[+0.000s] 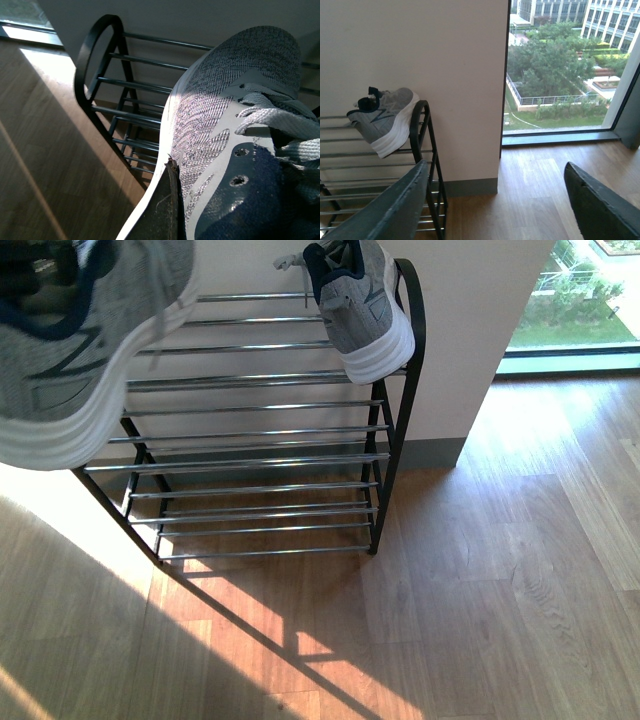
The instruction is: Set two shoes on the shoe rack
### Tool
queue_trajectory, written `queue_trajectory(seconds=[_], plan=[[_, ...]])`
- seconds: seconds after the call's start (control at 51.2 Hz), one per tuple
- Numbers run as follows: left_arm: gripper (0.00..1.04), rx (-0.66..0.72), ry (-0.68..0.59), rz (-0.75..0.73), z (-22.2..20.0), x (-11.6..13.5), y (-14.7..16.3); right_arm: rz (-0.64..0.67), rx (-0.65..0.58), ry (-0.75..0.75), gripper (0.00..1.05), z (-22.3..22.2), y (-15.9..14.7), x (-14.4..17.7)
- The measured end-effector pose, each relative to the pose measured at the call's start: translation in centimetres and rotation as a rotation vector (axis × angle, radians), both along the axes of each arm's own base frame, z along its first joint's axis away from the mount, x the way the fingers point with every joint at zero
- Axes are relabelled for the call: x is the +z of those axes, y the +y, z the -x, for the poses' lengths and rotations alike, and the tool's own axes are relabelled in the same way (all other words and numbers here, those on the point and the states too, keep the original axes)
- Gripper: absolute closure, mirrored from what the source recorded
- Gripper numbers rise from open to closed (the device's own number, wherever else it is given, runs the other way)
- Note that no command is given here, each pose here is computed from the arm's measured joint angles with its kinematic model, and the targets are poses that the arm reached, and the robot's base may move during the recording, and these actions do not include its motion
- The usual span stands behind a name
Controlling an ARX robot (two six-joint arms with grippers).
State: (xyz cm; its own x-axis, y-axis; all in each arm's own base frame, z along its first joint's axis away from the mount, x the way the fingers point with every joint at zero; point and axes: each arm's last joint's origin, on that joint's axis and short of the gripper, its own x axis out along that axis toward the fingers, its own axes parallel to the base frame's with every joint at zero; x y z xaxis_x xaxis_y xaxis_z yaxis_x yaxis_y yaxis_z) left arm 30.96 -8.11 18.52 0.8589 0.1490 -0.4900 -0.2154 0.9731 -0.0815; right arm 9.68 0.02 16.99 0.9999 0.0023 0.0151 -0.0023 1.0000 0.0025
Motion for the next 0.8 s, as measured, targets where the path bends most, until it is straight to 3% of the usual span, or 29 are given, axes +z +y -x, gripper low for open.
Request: queue_trajectory(seconds=[0.137, 0.449, 0.801], plan=[[1.03, -0.081, 0.011, 0.12, -5.1, -0.7, -1.4, 0.0, 0.0, 0.0, 0.08, 0.0, 0.0, 0.0], [1.03, -0.078, 0.054, 0.367, -15.5, -4.6, -6.3, 0.0, 0.0, 0.0, 0.09, 0.0, 0.0, 0.0], [1.03, -0.065, 0.161, 0.462, -20.8, -8.9, -10.0, 0.0, 0.0, 0.0, 0.09, 0.0, 0.0, 0.0]])
